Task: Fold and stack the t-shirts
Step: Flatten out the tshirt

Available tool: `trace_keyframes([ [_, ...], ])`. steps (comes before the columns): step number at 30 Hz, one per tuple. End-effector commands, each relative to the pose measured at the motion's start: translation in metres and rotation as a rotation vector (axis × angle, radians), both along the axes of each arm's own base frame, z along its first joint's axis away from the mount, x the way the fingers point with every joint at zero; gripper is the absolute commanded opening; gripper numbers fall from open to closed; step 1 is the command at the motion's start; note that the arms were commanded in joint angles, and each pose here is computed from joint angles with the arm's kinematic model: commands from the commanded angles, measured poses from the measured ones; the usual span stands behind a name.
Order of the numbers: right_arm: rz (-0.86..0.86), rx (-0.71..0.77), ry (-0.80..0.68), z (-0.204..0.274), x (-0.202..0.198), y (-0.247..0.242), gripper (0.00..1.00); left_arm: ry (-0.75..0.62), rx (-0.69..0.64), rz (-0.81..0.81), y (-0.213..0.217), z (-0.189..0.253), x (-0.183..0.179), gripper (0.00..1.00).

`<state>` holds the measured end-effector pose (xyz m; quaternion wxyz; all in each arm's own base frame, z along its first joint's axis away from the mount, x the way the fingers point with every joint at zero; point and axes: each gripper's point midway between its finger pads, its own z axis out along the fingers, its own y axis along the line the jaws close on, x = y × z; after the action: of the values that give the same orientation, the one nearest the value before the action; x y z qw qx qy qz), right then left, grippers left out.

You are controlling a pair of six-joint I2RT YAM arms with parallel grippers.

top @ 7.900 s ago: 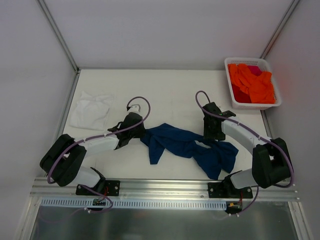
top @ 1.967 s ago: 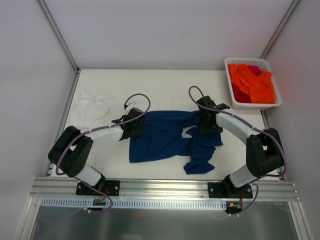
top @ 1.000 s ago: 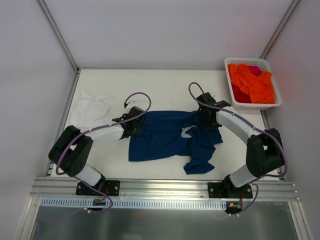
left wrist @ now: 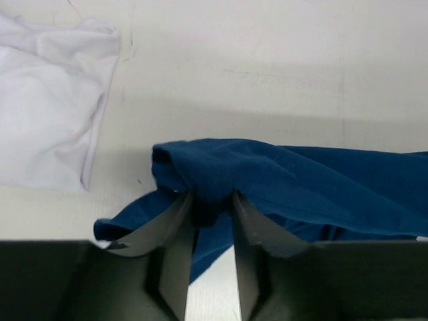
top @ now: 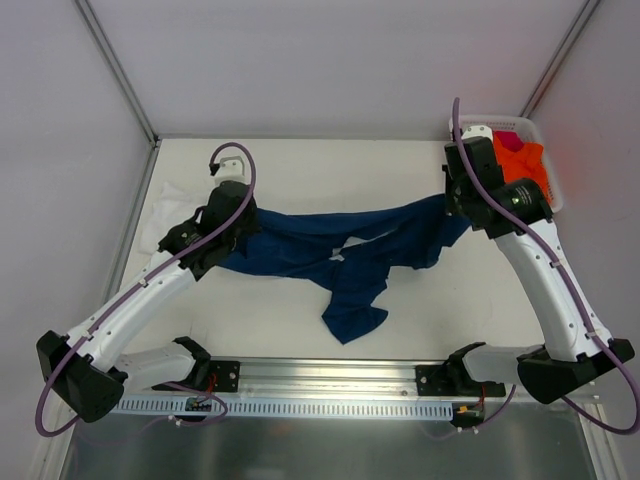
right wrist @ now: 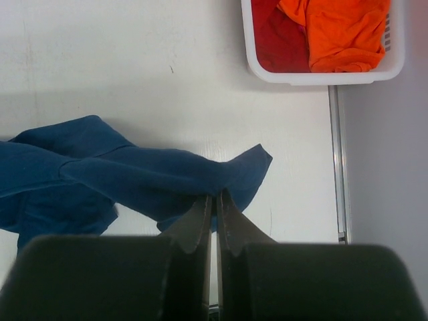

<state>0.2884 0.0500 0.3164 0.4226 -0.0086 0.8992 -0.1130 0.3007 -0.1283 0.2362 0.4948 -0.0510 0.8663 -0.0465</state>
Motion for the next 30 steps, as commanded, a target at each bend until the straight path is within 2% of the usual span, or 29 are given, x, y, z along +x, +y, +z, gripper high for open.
trace_keyframes([
  [1,0.007,-0.018,0.008,0.001,-0.004,-0.003,0.01,0.012,0.024,0.018,0.006,-0.007,-0.004,0.3],
  [3,0.009,-0.015,0.014,-0.004,-0.003,-0.001,0.0,0.026,0.022,0.025,0.005,-0.013,-0.005,0.34],
  [5,0.008,-0.015,0.023,-0.01,-0.003,0.0,0.0,0.043,0.022,0.029,0.004,-0.02,-0.005,0.44],
  [6,0.008,-0.014,0.025,-0.011,-0.003,0.0,0.01,0.049,0.022,0.034,0.004,-0.023,-0.005,0.46],
  [14,0.017,-0.001,0.059,-0.029,-0.004,0.005,0.01,0.114,0.027,0.044,0.003,-0.051,-0.009,0.4],
  [19,0.019,0.005,0.09,-0.049,-0.005,0.008,0.01,0.269,-0.059,-0.013,-0.019,-0.097,-0.027,0.31],
  [21,0.022,0.01,0.104,-0.058,-0.007,0.01,0.01,0.294,-0.087,-0.049,-0.032,-0.112,-0.03,0.32],
  [24,0.028,0.016,0.114,-0.064,-0.008,0.014,0.01,0.361,-0.13,-0.085,-0.042,-0.151,-0.043,0.41],
  [30,0.033,0.016,0.12,-0.068,-0.009,0.015,0.01,0.42,-0.152,-0.09,-0.046,-0.179,-0.053,0.46],
])
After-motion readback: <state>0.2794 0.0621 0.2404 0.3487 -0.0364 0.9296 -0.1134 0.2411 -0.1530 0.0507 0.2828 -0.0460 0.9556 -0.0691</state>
